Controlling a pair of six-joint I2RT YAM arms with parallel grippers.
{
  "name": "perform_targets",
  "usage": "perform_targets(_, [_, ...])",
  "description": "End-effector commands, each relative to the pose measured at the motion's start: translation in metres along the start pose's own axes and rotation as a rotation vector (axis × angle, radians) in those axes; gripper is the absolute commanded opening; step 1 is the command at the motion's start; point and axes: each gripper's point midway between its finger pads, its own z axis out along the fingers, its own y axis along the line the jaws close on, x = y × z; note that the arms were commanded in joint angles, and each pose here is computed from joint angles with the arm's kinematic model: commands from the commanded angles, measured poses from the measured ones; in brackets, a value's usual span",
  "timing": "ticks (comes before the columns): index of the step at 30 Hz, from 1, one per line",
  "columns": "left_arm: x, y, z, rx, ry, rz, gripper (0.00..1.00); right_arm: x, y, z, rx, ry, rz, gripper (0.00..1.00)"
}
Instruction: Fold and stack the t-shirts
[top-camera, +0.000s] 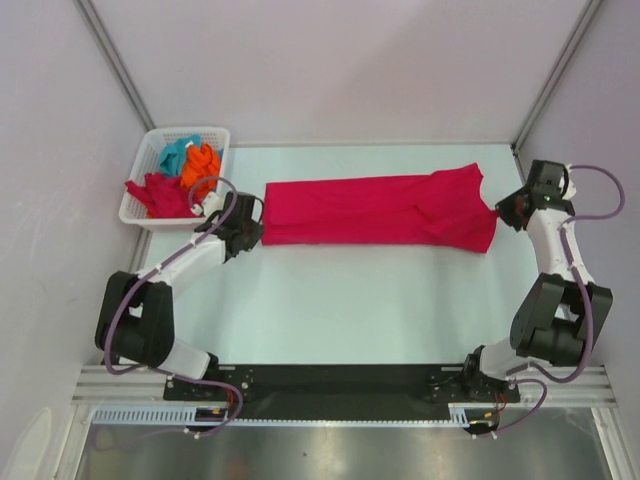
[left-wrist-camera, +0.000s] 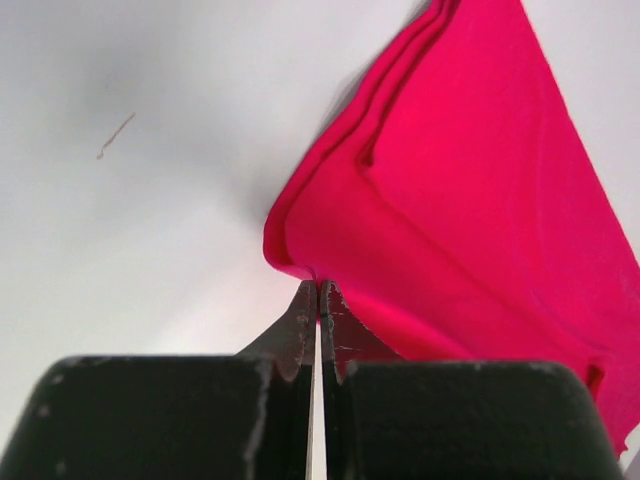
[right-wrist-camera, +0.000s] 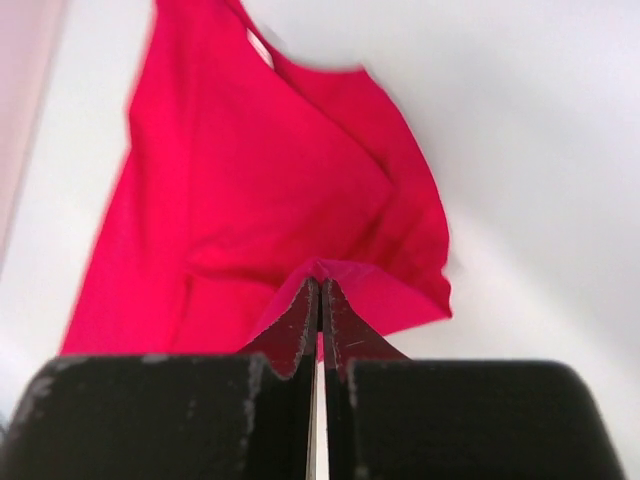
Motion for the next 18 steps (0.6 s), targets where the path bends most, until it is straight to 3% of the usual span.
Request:
perform_targets(1, [-0.024, -0.01, 0.003, -0.025, -0.061, 0.025, 0.0, -0.042, 0.036, 0.002, -0.108, -0.072, -0.02, 0.0])
perform_targets(18, [-0.041, -0.014, 0.016, -0.097, -0.122, 0.084, 0.0, -0.058, 0.07, 0.046, -0.119, -0.029, -0.167, 0.0])
